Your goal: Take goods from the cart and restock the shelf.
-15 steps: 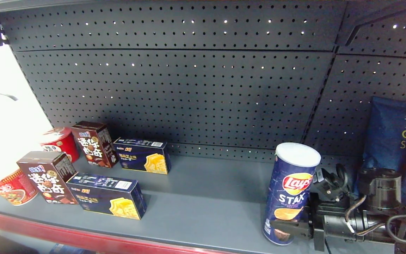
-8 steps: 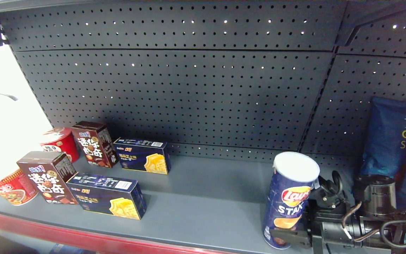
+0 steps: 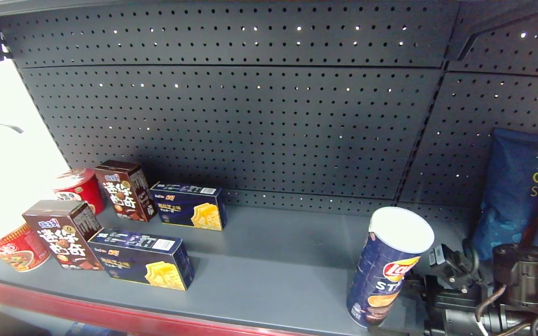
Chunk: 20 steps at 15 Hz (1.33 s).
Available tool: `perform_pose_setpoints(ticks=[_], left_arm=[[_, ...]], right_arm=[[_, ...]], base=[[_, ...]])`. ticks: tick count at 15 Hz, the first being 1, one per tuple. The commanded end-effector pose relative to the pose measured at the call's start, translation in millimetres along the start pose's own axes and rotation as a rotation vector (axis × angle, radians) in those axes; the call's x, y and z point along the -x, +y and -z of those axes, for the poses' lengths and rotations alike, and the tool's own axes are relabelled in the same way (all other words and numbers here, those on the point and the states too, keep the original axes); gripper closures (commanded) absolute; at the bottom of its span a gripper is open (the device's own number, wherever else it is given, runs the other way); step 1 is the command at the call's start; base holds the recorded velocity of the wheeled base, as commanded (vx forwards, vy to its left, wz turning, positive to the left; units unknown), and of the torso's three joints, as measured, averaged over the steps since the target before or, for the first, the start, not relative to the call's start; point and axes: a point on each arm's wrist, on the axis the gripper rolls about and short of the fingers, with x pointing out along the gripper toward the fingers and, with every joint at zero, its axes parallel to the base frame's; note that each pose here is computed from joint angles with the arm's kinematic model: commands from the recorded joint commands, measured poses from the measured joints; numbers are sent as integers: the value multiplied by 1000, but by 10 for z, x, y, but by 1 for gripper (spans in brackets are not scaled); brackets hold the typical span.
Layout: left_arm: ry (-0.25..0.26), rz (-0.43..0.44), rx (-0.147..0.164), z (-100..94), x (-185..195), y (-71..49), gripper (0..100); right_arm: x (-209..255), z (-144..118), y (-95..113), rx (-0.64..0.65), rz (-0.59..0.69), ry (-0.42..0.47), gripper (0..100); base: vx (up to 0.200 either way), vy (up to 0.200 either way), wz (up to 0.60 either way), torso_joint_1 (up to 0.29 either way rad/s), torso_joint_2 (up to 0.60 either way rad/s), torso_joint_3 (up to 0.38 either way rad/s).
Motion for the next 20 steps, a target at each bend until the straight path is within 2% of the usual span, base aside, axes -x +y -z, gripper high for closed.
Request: perform_pose_setpoints(ticks=[1, 5, 8, 13, 20], left_arm=[[1, -2, -1, 0, -1, 0, 100], [-2, -2, -1, -4, -1, 0, 100], [-3, -2, -3, -8, 0, 0, 100], [-3, -4, -2, -5, -1, 0, 100], [-3, -4, -5, -3, 0, 0, 100]], right_arm=[[192, -1, 106, 8, 29, -20, 0], [406, 41, 238, 6, 65, -32, 0], [463, 32, 209, -2, 243, -14, 0], [441, 88, -110, -99, 460, 27, 0], [77, -88, -669, -97, 508, -29, 0]], base=[[0, 0, 0, 0, 0, 0], [0, 0, 0, 0, 0, 0], [0, 0, 0, 0, 0, 0], [0, 0, 0, 0, 0, 0], [0, 0, 0, 0, 0, 0]])
